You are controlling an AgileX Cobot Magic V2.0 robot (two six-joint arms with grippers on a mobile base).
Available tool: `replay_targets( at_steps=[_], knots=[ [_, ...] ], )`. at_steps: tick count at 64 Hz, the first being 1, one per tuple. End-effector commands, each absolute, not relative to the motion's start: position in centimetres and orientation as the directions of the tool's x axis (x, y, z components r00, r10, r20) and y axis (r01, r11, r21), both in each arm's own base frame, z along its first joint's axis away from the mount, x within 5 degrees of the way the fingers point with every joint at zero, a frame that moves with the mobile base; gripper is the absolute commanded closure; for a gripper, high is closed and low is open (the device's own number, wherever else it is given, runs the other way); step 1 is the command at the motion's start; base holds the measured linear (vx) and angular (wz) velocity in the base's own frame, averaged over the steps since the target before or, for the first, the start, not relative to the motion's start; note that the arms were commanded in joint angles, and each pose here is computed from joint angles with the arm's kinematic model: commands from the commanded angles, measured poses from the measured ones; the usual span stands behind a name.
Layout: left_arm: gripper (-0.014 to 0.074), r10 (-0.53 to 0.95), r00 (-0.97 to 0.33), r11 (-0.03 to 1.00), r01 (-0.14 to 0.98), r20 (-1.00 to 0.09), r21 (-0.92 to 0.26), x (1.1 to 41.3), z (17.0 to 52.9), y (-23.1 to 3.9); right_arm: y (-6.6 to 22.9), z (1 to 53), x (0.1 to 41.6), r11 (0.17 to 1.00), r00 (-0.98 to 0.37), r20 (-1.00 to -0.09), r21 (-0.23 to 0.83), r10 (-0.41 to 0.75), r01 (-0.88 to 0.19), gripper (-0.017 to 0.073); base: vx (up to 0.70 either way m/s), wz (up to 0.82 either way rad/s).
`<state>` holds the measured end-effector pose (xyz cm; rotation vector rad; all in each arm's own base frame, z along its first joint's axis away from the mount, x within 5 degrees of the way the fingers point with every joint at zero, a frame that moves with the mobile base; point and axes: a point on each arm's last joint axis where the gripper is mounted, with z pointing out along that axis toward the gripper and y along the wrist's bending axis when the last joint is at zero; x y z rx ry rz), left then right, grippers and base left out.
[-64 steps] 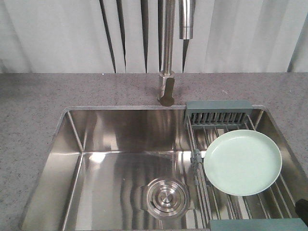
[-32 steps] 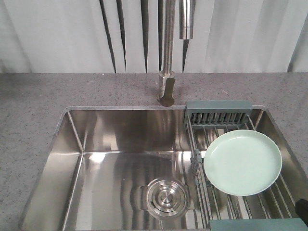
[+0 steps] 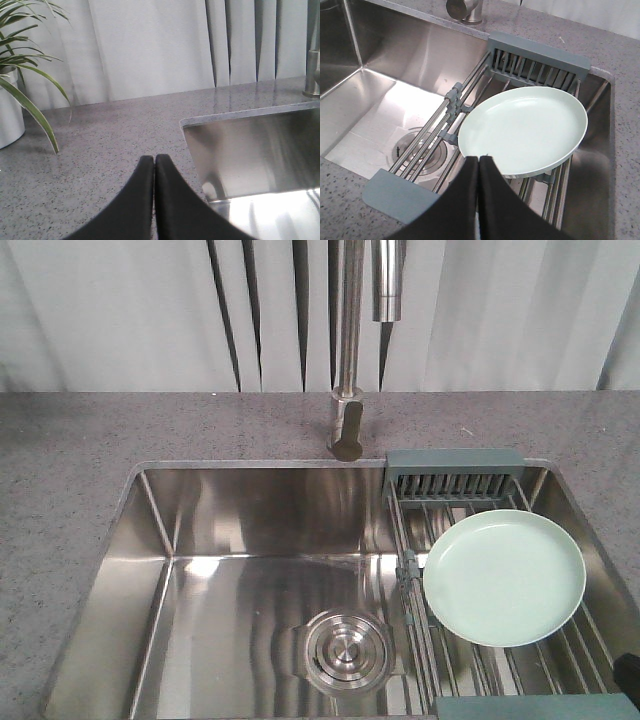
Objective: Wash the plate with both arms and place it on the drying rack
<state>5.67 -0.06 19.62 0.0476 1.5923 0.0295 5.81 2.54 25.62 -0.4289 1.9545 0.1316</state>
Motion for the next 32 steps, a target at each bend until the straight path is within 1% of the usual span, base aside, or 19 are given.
replay_targets(
  at_steps=[1,12,21,24,27,31,32],
  knots=[
    [0.0599,0.038,0.041,0.999,0.009,-0.998,0.039,5.7,19.6,-0.1,2.4,26.9,6.1,0.94,-0.294,-0.932,-0.111,-0.211,-0.323,0.0567,0.0,0.0],
    [0.0599,0.038,0.041,0.999,0.009,-0.998,0.039,5.7,19.6,-0.1,2.0,26.8,6.2,0.926,-0.29,-0.907,-0.211,-0.305,-0.313,0.0567,0.0,0.0],
    [0.0599,0.038,0.041,0.999,0.009,-0.998,0.039,5.7,19.6,-0.1,1.9,26.6,6.1,0.928,-0.293,-0.908,-0.207,-0.301,-0.31,0.0567,0.0,0.0],
    [0.0599,0.038,0.04,0.999,0.009,-0.998,0.039,5.7,19.6,-0.1,1.8,26.3,6.0,0.936,-0.284,-0.918,-0.19,-0.276,-0.296,0.0567,0.0,0.0],
    [0.0599,0.038,0.039,0.999,0.009,-0.999,0.039,5.7,19.6,-0.1,1.7,25.5,6.1,0.952,-0.277,-0.935,-0.147,-0.223,-0.269,0.0567,0.0,0.0],
    [0.0599,0.038,0.039,0.999,0.009,-0.999,0.039,5.7,19.6,-0.1,1.5,24.1,6.1,0.973,-0.264,-0.956,-0.067,-0.126,-0.22,0.0567,0.0,0.0],
    [0.0599,0.038,0.039,0.999,0.009,-0.999,0.039,5.7,19.6,-0.1,1.5,23.9,6.1,0.979,-0.251,-0.964,-0.033,-0.084,-0.201,0.0567,0.0,0.0]
  ],
)
